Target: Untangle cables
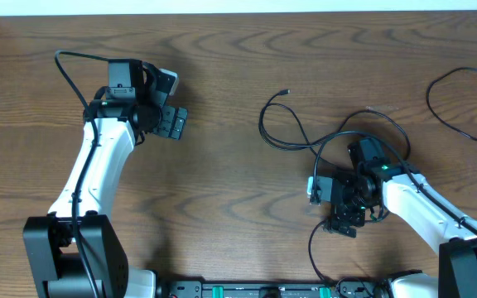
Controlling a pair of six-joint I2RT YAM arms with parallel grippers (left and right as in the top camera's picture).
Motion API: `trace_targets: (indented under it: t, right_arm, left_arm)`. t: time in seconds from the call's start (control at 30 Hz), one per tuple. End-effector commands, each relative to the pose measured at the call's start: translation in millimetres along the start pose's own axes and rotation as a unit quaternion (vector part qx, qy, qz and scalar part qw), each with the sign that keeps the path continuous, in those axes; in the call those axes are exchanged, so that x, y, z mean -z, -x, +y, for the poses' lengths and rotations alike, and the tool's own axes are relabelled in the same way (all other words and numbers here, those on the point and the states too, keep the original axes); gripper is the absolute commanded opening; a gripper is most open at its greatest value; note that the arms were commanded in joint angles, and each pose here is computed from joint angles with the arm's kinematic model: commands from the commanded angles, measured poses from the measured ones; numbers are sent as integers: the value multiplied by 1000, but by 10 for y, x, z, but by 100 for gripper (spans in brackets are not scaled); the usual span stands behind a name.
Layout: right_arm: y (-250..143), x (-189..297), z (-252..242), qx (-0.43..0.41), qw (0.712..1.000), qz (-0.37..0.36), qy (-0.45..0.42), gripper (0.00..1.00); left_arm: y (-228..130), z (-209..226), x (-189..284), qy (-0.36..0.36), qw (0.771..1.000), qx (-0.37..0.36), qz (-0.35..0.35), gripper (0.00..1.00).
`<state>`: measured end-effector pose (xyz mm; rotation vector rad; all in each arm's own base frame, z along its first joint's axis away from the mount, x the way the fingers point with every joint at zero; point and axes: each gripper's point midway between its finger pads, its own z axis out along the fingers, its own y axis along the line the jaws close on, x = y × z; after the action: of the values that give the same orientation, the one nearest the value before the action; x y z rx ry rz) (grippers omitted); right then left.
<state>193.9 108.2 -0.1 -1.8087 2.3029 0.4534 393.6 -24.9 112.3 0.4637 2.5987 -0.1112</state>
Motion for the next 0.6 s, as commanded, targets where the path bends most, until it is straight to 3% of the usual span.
trace_targets:
  t: [0.0,0.57]
  right_arm:
    - [-159,-120,196,-12,999,24,34,99]
    - [-548,-369,140,-32,994,101,9,96]
  left_arm:
    - [14,23,-7,3,1000,5,1,91]
    - [13,23,-7,3,1000,5,1,91]
